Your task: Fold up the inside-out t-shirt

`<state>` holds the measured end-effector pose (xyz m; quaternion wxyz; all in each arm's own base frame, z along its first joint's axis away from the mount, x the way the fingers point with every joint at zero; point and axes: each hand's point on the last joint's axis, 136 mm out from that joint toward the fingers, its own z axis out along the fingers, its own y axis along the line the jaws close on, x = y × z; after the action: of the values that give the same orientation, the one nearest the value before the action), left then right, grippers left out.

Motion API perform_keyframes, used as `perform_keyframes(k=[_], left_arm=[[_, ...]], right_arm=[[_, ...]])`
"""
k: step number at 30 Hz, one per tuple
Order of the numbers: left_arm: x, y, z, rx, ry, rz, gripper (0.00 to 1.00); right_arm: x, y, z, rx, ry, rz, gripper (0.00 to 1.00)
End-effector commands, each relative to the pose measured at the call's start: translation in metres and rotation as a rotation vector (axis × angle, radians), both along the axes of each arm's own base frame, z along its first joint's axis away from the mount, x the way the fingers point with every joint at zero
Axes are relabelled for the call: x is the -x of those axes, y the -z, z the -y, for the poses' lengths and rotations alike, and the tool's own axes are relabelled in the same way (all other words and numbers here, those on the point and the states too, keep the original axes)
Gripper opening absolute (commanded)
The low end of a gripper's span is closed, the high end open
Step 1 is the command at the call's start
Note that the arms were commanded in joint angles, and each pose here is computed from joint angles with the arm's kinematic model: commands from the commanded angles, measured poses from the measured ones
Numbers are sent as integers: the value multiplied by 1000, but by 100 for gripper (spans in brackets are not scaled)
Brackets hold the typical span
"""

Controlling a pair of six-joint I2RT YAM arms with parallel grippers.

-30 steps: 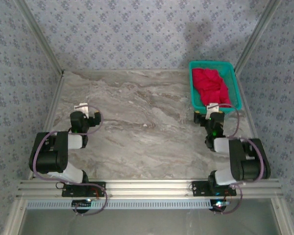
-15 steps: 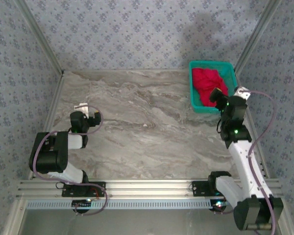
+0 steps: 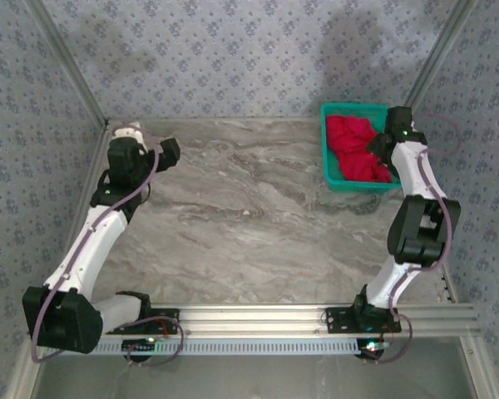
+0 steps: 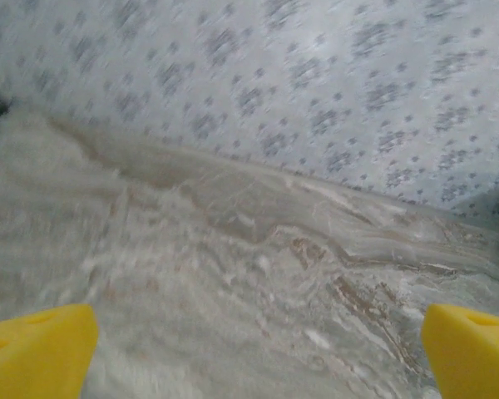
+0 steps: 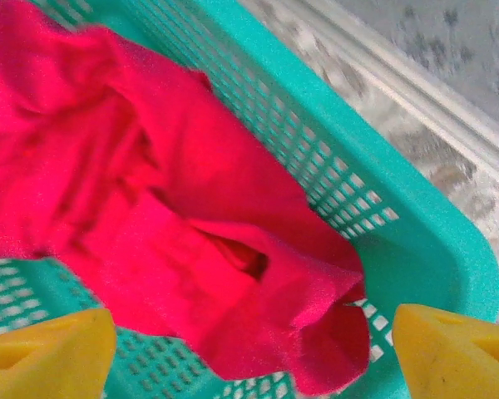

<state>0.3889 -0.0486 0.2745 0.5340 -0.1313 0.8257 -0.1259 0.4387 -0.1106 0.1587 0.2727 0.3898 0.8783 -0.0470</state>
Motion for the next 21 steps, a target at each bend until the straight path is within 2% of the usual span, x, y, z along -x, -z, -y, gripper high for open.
perform_keyframes(k=[1,3,6,8,10,11,12,17,21], left_arm=[[30,96,-30,176,-154,-306,100],[25,100,-35,280,-141,-279,100],[24,95,-36,283,-132,-270,99],[24,89,-32,285,-109,-262,100],[24,86,-27,282,-86,-264,100],[24,85,-26,279,-81,-266,100],[25,83,-24,276,-74,-264,100],[31,72,-21,282,-60,-246,99],[37,67,-21,301,-72,-231,87]], right_arm=[[17,24,-5,-56,-30,-146,85],[12,34,-7,-92,-39,-162,79],[7,38,-2,-73,-28,-175,65],[4,34,1,-56,-19,-161,44],[1,25,4,-36,-16,-134,11],[0,20,3,-32,-20,-121,4],[0,14,1,-28,-23,-106,0],[-3,-37,-17,-35,-51,20,0],[-8,-112,-49,-11,-132,227,0]])
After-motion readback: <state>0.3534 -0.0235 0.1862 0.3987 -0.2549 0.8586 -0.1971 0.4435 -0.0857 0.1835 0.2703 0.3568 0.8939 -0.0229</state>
